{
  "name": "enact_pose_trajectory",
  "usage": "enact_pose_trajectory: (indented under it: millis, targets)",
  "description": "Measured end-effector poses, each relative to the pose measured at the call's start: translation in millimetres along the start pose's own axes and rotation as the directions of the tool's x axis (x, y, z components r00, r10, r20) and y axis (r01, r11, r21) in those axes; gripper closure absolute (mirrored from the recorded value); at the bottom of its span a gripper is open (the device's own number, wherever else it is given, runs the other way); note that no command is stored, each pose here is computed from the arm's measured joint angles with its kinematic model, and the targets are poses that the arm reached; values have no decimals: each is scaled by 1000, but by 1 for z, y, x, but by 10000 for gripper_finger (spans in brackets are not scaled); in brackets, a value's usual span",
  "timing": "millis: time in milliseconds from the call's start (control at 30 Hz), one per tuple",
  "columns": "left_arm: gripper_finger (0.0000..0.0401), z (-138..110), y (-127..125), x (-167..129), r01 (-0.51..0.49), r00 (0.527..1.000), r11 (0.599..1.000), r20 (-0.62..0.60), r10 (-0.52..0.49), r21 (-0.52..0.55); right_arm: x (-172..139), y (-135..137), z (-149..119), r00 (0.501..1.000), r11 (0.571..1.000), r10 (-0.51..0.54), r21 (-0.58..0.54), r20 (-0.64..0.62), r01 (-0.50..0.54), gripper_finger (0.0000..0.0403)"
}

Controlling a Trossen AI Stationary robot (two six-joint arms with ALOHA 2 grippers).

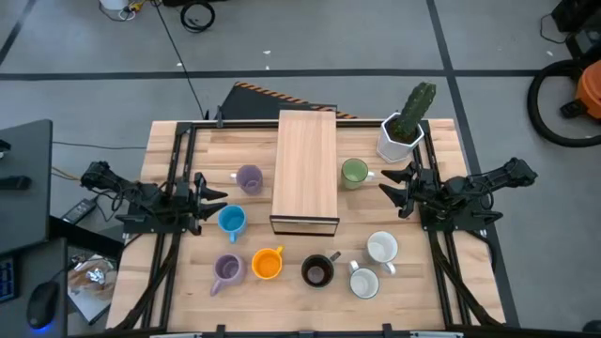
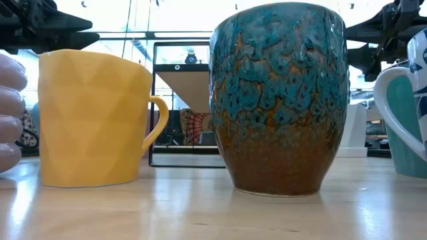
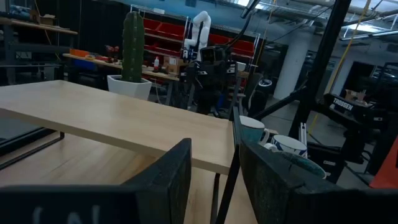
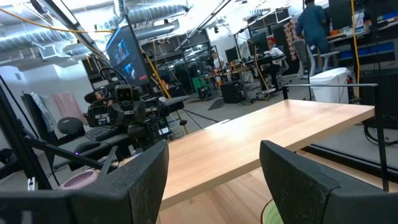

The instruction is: Place coffee mugs

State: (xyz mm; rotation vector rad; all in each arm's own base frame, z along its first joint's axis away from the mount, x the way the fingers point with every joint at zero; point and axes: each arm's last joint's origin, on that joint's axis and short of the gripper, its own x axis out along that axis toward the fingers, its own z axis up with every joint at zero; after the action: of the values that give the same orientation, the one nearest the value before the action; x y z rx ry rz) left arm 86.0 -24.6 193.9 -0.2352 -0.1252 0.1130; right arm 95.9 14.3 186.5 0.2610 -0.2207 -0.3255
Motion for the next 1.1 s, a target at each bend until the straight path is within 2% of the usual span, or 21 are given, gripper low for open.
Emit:
enact_pose_trajectory:
  millis: [867, 967, 1100]
  targets:
    - [259, 0, 0, 0, 0, 1000, 1000, 0, 0, 0, 0, 0, 0, 1000, 1000, 0, 0, -1, 0, 144]
    - [259, 2, 0, 0, 5, 1000, 999, 23, -4, -46, 0, 0, 0, 1000, 1000, -5, 0, 0, 5, 144]
    - [259, 5, -1, 0, 15, 999, 990, 49, -8, -140, 0, -2, 3, 996, 996, -82, -15, 39, 83, 144]
